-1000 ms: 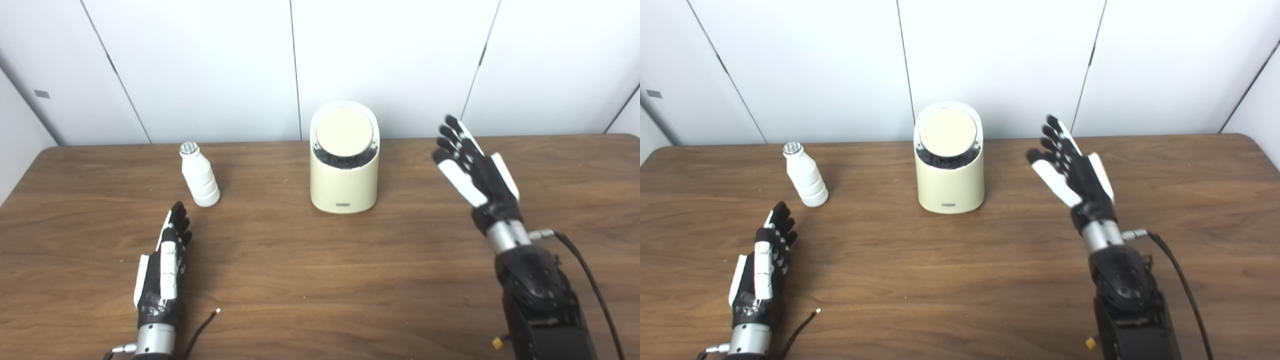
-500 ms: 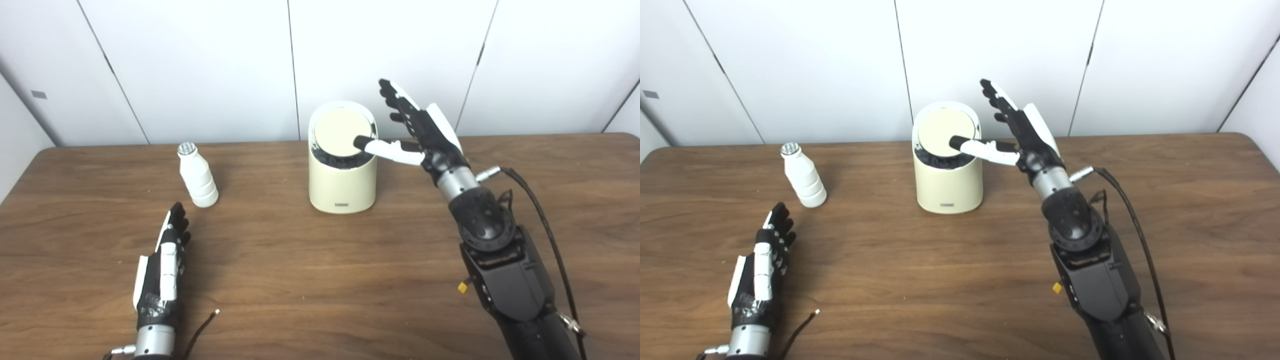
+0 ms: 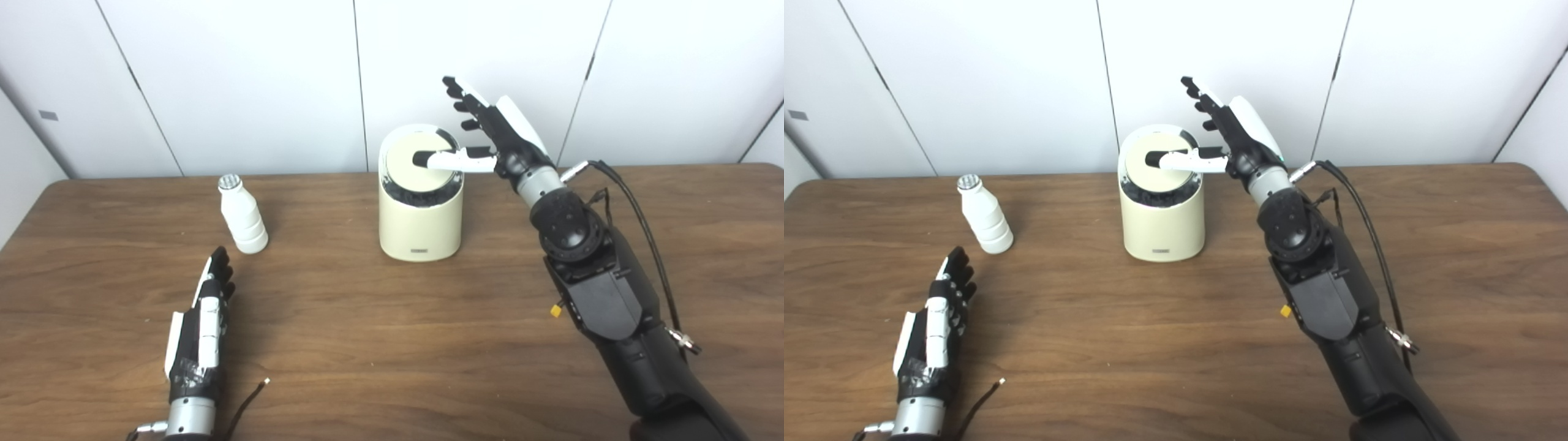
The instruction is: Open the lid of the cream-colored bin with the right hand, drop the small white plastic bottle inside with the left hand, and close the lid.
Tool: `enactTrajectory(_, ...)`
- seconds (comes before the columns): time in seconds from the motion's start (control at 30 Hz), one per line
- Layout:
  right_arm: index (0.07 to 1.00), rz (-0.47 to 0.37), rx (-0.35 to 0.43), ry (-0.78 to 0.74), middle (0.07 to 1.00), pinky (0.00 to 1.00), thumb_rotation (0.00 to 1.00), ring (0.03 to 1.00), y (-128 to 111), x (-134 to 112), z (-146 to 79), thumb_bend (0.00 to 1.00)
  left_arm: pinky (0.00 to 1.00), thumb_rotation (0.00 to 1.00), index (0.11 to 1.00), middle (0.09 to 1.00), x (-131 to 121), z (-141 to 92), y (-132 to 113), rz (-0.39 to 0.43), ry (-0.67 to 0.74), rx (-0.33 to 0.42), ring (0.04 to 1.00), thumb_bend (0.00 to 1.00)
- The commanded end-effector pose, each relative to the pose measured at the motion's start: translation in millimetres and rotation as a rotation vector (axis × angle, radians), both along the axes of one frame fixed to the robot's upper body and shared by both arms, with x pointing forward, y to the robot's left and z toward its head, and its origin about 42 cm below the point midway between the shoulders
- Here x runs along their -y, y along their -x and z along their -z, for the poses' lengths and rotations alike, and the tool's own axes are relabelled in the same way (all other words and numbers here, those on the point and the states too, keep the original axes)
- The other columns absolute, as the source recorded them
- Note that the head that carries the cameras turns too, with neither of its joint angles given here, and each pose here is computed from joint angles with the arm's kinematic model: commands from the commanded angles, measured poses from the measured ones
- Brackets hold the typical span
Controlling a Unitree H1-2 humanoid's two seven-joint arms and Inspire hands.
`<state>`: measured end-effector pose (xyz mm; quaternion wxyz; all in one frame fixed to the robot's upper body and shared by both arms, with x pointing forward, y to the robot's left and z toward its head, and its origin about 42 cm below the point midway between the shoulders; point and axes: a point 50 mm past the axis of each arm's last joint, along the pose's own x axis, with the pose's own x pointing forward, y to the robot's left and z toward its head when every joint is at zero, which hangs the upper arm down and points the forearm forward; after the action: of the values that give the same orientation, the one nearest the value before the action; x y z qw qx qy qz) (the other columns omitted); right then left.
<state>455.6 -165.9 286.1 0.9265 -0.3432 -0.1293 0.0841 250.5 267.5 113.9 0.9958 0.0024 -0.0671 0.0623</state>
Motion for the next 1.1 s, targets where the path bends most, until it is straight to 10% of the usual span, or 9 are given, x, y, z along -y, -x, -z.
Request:
enactTrajectory(0.0,0.948,-0.028,0.126,0.012,0.933,0.83,0.48,0.910,-6.3,-7.6,-36.2,0.88,1.00,1.00,0.993,1.000,14.4,8.5,2.9,0.009,0.023,-0.010,1.000,0.60)
enactTrajectory(1.07,0.922,-0.004,0.130,0.147,0.894,0.83,0.28,0.879,-16.9,-1.2,-12.6,0.94,1.00,1.00,1.000,1.000,19.7,7.1,2.9,0.023,0.045,0.001,1.000,0.57)
